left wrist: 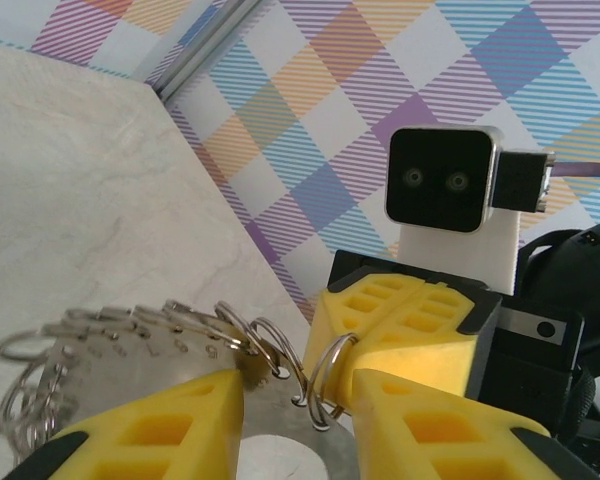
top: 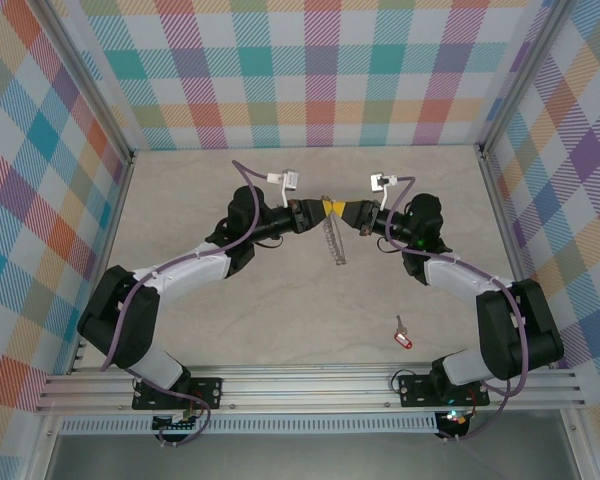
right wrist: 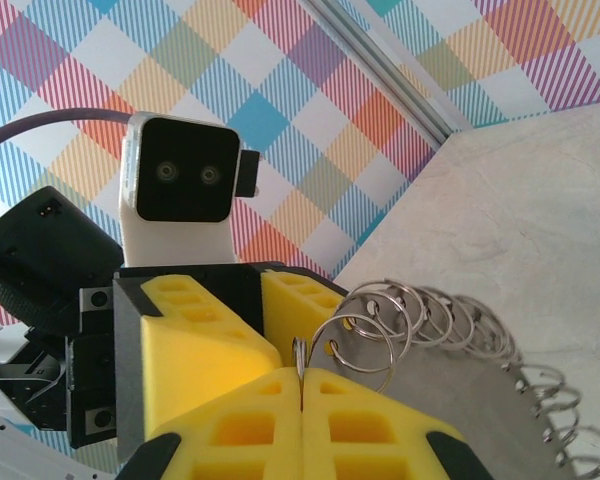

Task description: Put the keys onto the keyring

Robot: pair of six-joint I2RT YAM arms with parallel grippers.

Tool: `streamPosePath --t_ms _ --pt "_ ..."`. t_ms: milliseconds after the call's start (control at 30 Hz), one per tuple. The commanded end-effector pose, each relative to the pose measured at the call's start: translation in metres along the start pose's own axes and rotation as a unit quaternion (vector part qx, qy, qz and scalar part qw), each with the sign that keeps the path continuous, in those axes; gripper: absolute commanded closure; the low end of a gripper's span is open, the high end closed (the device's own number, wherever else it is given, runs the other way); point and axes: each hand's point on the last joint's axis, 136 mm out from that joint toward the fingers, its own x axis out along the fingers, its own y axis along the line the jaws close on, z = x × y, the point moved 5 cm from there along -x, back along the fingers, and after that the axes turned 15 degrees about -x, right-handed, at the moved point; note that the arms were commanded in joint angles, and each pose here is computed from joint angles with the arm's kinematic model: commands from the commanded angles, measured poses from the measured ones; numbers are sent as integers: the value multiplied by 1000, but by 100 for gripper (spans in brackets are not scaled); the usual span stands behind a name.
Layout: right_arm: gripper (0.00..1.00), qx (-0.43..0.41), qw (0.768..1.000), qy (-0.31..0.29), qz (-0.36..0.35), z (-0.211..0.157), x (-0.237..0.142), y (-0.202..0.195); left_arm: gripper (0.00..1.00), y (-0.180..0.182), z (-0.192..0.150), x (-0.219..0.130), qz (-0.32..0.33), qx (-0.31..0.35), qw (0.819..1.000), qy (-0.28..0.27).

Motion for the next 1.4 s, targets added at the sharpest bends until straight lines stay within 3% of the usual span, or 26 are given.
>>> streamPosePath --t_ms 0,733,967,1367 --pt "100 -21 999 -9 28 7 4 10 68 -18 10 2 -36 16 999 -9" --pt "100 -9 1000 0 29 2 10 6 100 -24 4 6 -59 21 998 19" --pt "57 -8 1000 21 -3 1 2 6 100 -19 1 2 -37 39 998 26" --pt "48 -6 997 65 -48 -4 -25 11 100 -23 -10 -2 -27 88 992 91"
